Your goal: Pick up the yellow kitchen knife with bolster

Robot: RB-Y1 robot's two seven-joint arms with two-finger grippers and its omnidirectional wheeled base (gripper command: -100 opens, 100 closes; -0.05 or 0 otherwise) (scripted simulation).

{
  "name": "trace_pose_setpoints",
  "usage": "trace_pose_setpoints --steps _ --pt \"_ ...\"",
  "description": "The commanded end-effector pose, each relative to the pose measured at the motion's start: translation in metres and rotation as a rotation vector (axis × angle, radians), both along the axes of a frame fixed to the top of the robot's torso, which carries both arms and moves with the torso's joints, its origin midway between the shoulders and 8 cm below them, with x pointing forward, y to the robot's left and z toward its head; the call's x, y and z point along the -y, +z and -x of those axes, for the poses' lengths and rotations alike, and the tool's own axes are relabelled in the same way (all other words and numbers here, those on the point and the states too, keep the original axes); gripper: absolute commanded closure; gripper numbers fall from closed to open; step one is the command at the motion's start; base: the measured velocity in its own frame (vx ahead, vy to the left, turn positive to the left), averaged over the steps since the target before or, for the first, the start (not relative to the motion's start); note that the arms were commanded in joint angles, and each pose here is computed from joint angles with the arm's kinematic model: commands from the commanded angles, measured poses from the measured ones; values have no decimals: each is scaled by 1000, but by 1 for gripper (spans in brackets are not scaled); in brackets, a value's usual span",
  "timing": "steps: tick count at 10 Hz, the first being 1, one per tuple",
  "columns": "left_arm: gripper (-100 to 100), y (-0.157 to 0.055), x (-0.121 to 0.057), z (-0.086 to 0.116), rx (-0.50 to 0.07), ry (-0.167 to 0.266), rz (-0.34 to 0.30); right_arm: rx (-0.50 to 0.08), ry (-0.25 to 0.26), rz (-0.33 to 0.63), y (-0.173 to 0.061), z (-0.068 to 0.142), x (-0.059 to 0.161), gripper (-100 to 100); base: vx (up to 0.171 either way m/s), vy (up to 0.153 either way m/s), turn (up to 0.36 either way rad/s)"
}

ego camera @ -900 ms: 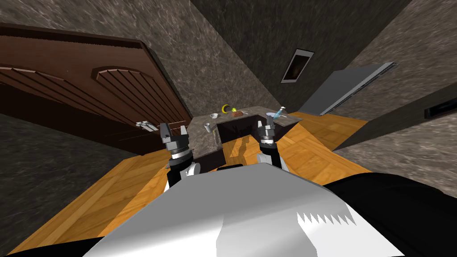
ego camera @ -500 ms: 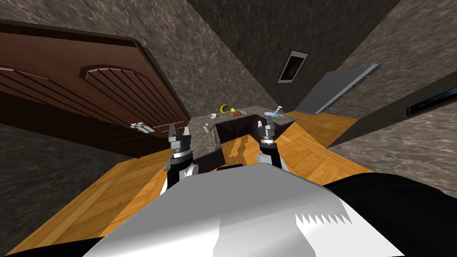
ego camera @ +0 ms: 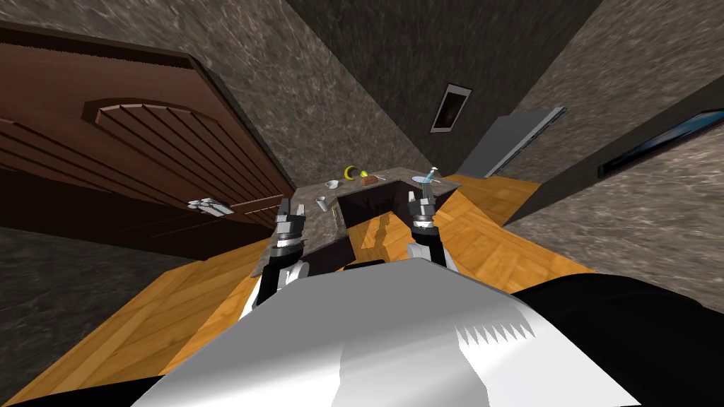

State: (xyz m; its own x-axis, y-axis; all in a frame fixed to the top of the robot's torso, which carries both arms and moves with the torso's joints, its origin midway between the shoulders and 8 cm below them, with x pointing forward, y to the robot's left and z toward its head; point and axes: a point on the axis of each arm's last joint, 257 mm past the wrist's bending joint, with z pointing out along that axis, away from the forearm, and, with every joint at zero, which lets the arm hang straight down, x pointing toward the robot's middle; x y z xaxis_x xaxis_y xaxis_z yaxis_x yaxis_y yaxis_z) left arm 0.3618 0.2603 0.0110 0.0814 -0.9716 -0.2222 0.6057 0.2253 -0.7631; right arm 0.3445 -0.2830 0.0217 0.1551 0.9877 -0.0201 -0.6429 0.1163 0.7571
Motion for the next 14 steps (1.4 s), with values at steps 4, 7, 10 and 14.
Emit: trace_pose_setpoints --steps 4,7,10,14 --pt "-100 -28 -12 -22 -123 -19 -62 0 0 0 0 0 0 0 -13 -4 -75" --pt "-100 -50 -25 -38 -218 -24 -102 0 0 0 0 0 0 0 -18 -6 -119" --pt "-100 -70 -40 -51 -308 -23 -137 0 0 0 0 0 0 0 -14 -8 -129" --pt "-100 -93 -58 -64 -422 -22 -204 0 0 0 0 0 0 0 -16 -6 -129"
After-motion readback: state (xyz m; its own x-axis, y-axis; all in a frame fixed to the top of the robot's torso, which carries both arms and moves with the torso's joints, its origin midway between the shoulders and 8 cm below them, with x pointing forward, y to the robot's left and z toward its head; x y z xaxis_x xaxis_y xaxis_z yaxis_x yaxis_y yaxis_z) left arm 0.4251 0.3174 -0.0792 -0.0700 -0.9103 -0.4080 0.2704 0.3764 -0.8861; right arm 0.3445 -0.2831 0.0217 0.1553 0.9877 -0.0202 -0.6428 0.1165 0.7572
